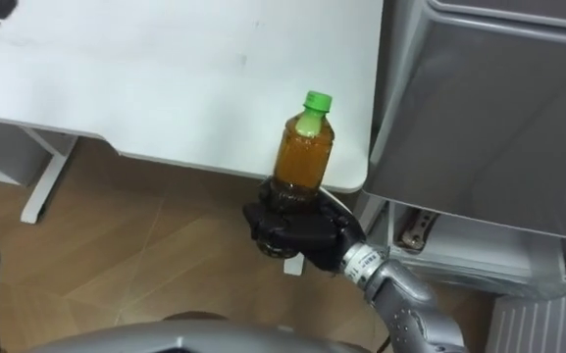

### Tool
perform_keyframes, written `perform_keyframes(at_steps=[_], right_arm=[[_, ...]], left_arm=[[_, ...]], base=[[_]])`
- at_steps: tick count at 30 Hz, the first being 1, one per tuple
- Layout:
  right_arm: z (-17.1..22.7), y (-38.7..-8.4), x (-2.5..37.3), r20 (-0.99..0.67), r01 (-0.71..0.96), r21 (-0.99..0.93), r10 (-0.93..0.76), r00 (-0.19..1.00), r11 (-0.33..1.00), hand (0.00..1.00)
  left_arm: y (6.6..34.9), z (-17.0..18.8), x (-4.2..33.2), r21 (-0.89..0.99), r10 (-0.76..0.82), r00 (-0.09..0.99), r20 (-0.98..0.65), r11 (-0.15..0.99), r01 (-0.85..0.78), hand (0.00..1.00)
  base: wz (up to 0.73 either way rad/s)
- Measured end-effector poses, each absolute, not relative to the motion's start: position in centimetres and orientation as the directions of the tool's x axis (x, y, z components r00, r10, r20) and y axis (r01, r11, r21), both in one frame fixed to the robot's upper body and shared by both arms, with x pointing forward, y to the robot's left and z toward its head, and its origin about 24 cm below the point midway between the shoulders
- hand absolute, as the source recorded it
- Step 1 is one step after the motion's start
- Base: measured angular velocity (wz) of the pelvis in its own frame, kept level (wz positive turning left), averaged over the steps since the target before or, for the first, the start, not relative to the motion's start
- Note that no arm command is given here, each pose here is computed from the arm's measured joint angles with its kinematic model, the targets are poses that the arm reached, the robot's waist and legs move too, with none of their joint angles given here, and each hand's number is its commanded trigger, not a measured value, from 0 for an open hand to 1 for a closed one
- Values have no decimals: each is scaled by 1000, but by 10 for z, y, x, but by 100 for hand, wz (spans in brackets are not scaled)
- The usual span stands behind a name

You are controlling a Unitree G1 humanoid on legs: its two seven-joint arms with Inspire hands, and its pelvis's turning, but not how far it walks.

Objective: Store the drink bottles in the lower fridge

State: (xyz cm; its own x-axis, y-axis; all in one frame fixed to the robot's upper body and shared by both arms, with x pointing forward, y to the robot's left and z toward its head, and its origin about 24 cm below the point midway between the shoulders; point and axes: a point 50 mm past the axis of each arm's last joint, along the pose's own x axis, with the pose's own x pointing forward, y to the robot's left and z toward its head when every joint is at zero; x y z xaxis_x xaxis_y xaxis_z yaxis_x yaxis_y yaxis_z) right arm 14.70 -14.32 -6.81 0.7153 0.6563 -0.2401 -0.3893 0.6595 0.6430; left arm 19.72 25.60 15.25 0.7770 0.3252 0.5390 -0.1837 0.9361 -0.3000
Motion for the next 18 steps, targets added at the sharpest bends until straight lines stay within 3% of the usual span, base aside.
perform_keyframes(at_steps=[5, 9, 18], right_arm=[[-69, -145, 145, -255, -369, 639, 639, 726, 675, 100], [-68, -143, 148, -273, -332, 637, 606, 747, 696, 100], [-70, -125, 148, -307, -278, 646, 575, 758, 711, 100]], left_arm=[[277, 121, 182, -387, 506, 769, 390, 848, -362, 0], [293, 75, 174, -386, 648, 744, 164, 736, -556, 0], [302, -12, 145, -218, 817, 518, -254, 474, -853, 0]], base=[[-4], [2], [0]])
